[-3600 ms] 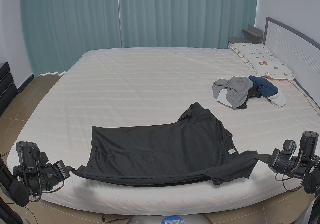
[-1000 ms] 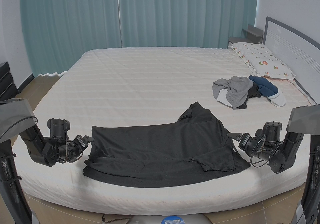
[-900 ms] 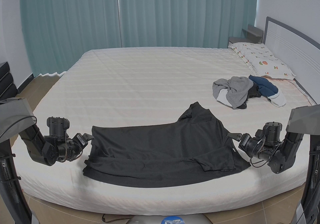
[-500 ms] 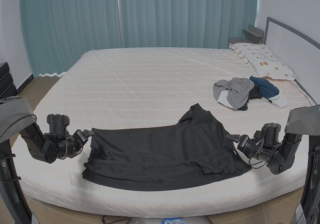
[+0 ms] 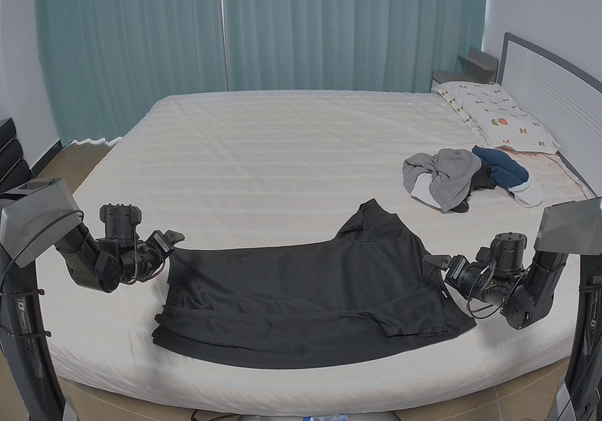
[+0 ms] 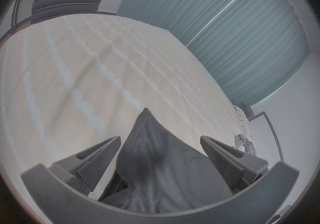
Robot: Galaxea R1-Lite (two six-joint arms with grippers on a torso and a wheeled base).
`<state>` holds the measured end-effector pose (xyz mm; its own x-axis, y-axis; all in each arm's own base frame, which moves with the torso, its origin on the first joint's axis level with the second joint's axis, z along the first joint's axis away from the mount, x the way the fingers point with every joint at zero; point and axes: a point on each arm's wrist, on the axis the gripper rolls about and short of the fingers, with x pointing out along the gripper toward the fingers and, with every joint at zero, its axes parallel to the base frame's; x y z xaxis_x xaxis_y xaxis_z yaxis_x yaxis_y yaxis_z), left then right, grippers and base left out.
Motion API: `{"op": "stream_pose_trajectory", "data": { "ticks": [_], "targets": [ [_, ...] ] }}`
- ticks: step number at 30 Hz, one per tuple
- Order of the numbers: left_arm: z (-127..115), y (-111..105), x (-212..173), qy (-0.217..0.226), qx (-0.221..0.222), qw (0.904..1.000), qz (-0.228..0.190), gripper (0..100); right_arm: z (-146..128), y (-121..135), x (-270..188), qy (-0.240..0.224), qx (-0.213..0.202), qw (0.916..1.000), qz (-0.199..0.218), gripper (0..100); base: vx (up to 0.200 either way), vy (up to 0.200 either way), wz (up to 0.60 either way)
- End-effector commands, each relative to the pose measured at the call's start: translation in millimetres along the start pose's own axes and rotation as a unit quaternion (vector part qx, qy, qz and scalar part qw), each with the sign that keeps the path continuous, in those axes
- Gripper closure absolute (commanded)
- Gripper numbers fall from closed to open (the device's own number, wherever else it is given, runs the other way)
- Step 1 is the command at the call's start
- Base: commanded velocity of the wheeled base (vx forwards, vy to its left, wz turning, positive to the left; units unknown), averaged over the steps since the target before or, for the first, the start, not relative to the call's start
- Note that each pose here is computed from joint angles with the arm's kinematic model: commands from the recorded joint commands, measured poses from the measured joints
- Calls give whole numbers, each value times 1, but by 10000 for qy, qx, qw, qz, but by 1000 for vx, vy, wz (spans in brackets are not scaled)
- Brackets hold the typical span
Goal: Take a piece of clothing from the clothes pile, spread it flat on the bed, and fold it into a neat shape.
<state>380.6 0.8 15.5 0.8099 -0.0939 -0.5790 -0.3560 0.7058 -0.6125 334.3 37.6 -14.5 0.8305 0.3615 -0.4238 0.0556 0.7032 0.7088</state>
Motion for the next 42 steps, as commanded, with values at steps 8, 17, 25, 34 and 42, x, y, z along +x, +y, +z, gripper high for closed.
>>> {"op": "stream_pose_trajectory", "data": {
  "ticks": [8, 17, 25, 34, 42],
  "targets": [
    [17, 4, 64, -90, 331, 9994, 13, 0, -5, 3, 1, 81, -23, 10000, 32, 0, 0, 0, 0],
    [13, 9, 83, -104, 448, 9989, 65, 0, -9, 1, 5, 114, -49, 9999, 47, 0, 0, 0, 0],
    [11, 9, 83, -84, 433, 9990, 55, 0, -8, 3, 6, 88, -57, 9999, 82, 0, 0, 0, 0],
    [14, 3, 76, -320, 183, 9992, -131, 100, -3, 25, 22, -102, -261, 9990, 343, 0, 0, 0, 0],
    [12, -1, 55, -497, -37, 9983, -292, 100, 34, 55, 68, -296, -962, 9946, 232, 0, 0, 0, 0]
  ]
}}
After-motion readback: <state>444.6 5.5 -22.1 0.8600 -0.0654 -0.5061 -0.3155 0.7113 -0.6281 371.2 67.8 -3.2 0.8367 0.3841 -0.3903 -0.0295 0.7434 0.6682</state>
